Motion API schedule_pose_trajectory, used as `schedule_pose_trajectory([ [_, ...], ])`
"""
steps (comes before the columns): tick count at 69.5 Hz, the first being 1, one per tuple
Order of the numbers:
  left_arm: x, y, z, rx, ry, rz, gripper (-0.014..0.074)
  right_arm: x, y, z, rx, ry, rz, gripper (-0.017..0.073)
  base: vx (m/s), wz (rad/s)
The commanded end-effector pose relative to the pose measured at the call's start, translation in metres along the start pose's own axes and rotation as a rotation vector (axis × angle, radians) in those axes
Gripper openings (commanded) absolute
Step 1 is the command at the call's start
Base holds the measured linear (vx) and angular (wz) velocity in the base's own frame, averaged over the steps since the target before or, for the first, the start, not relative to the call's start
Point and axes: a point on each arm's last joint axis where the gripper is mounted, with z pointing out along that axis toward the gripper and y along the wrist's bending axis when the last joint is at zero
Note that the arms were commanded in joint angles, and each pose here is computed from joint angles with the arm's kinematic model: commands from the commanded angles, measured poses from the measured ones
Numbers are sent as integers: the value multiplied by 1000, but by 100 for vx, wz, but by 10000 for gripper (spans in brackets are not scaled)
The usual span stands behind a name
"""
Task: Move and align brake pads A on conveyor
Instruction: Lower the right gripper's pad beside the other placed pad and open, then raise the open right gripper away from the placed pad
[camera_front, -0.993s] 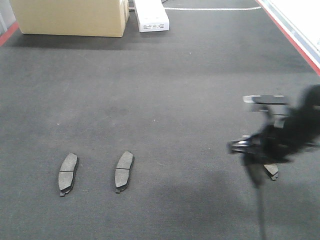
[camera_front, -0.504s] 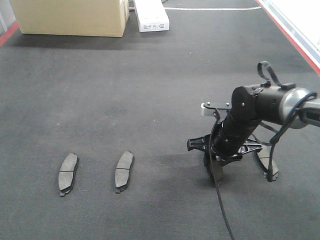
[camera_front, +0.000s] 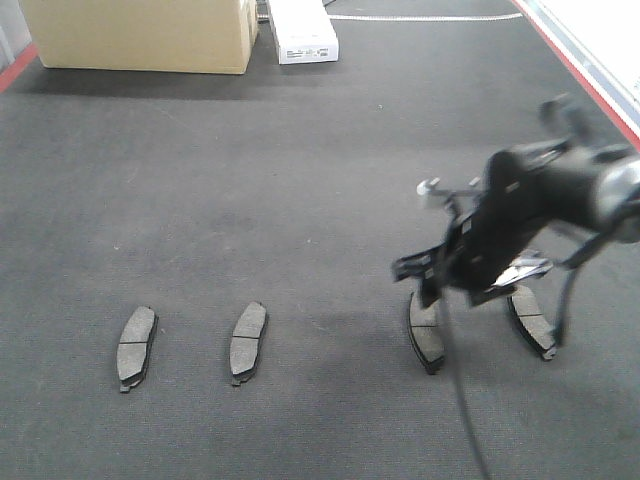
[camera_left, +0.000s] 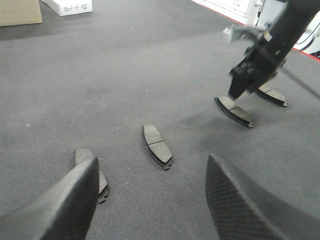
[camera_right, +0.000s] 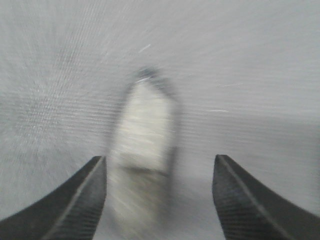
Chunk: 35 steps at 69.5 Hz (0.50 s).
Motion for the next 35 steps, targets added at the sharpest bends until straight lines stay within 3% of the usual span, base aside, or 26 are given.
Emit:
schedule_pose_trajectory([
  [1, -12, -3, -2, 25, -72, 0, 450, -6, -15, -51, 7, -135, -56, 460, 0, 0],
  [22, -12, -3, -2, 25, -72, 0, 450, 39, -72, -135, 80, -405, -13, 455, 0, 0],
  [28, -12, -3, -2, 25, -72, 0, 450, 61, -74, -154, 95, -522, -1, 449, 0, 0],
  [35, -12, -3, -2, 26, -73, 0, 450, 91, -68, -175, 102, -645, -37, 442, 0, 0],
])
